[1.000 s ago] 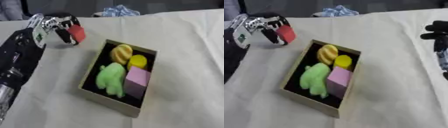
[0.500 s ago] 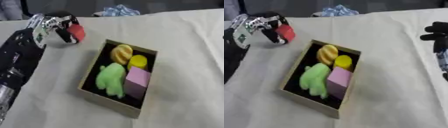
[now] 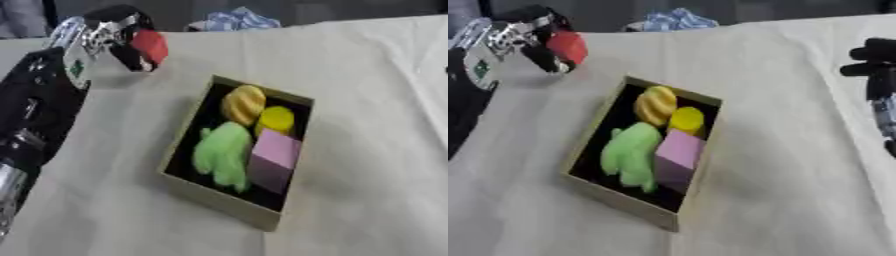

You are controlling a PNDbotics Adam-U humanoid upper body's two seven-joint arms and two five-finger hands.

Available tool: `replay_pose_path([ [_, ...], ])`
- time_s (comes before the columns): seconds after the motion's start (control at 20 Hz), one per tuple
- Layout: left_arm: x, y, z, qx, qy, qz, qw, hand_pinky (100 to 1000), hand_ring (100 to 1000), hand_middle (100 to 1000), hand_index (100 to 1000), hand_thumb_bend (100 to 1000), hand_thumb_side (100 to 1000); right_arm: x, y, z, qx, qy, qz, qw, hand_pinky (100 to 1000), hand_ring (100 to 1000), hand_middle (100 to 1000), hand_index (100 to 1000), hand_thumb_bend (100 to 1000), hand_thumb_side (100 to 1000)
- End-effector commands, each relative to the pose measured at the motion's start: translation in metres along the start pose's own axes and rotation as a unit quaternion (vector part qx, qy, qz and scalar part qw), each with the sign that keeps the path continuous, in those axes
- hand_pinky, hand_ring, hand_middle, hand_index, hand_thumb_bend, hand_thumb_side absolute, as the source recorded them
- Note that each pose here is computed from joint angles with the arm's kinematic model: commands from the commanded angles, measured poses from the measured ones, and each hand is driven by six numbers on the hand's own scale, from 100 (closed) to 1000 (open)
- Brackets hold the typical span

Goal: Pick up objects on the table and place them in the box.

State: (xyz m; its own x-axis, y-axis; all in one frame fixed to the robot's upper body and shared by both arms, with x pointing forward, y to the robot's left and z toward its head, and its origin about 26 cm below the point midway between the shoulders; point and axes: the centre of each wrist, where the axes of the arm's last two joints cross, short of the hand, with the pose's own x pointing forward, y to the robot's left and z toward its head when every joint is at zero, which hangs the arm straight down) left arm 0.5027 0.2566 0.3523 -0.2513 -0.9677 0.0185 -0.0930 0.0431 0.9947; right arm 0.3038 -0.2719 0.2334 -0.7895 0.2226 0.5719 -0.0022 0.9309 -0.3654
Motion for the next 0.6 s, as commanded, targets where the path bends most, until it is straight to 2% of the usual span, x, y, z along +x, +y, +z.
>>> replay_pose_path([
  [0.05, 0.013, 0.029, 0.007, 0.022, -0.049, -0.02, 0.998, 580, 457, 507, 613, 283, 100, 0.005, -0.006, -0.001, -0.001, -0.005, 0.007, 1.0, 1000, 752, 752, 833, 100, 523],
  [0.25, 0.044, 0.031, 0.011, -0.01, -0.123, -0.015, 0.992, 580, 465, 513, 623, 293, 100, 0.004, -0.005, 0.0, -0.002, 0.0, 0.0, 1.0, 1000, 754, 753, 833, 100, 523],
  [0.6, 0.108, 0.012, 0.027, -0.044, -0.209, 0.018, 0.977, 600, 481, 522, 637, 303, 100, 0.003, -0.004, 0.001, -0.007, 0.007, -0.015, 1.0, 1000, 757, 754, 833, 100, 523],
])
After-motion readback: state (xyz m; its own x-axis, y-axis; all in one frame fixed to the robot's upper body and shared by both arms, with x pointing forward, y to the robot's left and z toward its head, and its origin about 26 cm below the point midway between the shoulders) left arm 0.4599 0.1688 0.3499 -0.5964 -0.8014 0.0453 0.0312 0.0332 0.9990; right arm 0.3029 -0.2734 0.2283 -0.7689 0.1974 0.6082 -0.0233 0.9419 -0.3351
